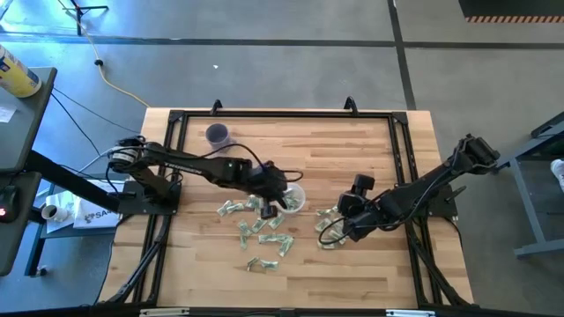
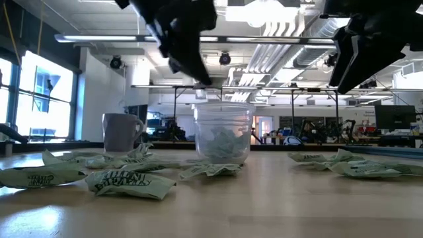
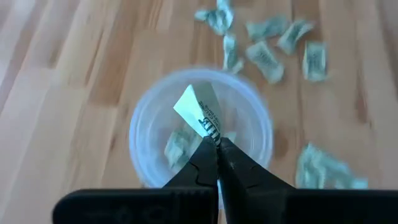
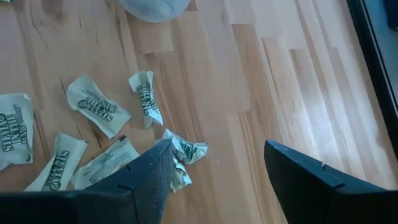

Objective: Pick and place Stevia / Truvia into bins
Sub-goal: Put the stevia packet into the transparent container

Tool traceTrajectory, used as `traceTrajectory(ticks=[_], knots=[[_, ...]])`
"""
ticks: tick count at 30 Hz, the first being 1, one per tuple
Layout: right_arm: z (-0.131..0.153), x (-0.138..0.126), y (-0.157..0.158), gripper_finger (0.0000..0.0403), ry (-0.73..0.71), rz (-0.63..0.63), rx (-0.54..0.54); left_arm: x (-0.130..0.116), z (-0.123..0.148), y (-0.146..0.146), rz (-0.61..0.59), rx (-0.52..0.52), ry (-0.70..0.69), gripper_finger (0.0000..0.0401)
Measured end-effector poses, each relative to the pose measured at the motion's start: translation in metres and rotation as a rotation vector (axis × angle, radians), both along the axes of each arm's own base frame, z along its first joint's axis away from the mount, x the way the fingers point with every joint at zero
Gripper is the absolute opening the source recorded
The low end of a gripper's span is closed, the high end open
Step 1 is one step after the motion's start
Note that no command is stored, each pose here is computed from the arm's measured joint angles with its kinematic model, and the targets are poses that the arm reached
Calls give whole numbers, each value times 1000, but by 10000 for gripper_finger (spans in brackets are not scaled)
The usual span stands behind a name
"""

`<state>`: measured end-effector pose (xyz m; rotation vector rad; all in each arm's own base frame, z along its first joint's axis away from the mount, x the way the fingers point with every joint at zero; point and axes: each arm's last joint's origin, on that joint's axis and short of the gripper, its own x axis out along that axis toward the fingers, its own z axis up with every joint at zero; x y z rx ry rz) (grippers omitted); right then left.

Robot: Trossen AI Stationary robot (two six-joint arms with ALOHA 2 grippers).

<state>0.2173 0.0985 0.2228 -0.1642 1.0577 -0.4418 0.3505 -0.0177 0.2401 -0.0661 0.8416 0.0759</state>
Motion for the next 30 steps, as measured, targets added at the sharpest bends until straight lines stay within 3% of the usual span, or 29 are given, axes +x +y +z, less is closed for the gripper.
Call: traceTrajectory(ticks=[3, 11, 23, 30], knots=[[0, 1, -3, 244, 5, -12, 5, 1, -14, 2, 3, 2, 70, 32], [0, 3, -9, 244, 14, -38, 8, 12, -23, 0, -34, 6, 33, 36], [0, 5, -11, 244, 9, -47, 11, 11, -23, 1, -9, 14, 44, 186], [0, 5, -11, 244, 12, -38, 7, -5, -20, 0, 131, -47, 146, 206]])
